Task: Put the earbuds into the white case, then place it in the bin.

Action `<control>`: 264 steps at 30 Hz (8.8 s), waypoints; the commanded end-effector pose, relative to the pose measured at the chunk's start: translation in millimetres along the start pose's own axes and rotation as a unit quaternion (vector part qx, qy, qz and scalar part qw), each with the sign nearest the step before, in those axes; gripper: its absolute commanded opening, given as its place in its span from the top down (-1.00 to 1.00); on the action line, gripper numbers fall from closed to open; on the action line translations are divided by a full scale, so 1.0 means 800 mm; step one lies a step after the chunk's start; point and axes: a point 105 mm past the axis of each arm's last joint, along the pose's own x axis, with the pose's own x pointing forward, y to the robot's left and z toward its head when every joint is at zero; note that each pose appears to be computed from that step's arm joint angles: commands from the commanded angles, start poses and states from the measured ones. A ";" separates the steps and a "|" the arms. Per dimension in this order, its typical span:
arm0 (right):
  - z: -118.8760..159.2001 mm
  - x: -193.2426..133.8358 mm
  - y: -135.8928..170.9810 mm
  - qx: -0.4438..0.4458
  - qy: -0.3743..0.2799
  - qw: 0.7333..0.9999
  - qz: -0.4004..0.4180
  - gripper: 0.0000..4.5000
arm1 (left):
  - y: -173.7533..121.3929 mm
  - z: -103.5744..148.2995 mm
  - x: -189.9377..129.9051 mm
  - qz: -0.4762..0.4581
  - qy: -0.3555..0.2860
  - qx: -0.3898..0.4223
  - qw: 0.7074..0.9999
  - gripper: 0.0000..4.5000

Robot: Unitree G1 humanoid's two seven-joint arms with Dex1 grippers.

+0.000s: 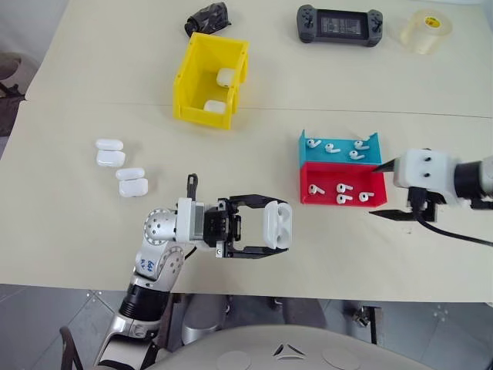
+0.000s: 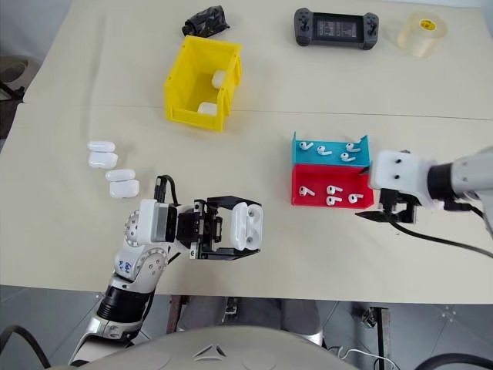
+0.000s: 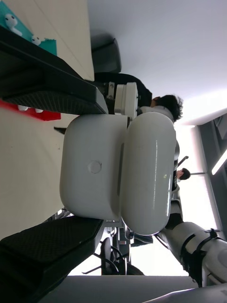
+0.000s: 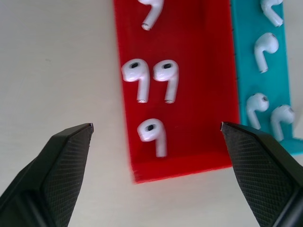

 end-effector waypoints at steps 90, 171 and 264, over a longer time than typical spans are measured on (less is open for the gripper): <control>0.239 -0.037 0.072 0.194 -0.671 0.704 -0.124 0.78 | 0.041 0.036 0.003 0.025 -0.035 -0.057 0.997 -0.24; 0.155 -0.028 0.066 0.171 -0.562 0.793 -0.161 -0.98 | 0.027 0.032 -0.019 0.050 -0.019 -0.055 0.997 -0.24; 0.118 -0.016 -0.103 0.063 -0.290 0.952 -0.078 0.77 | 0.030 0.024 0.008 0.044 -0.004 -0.024 0.999 -0.24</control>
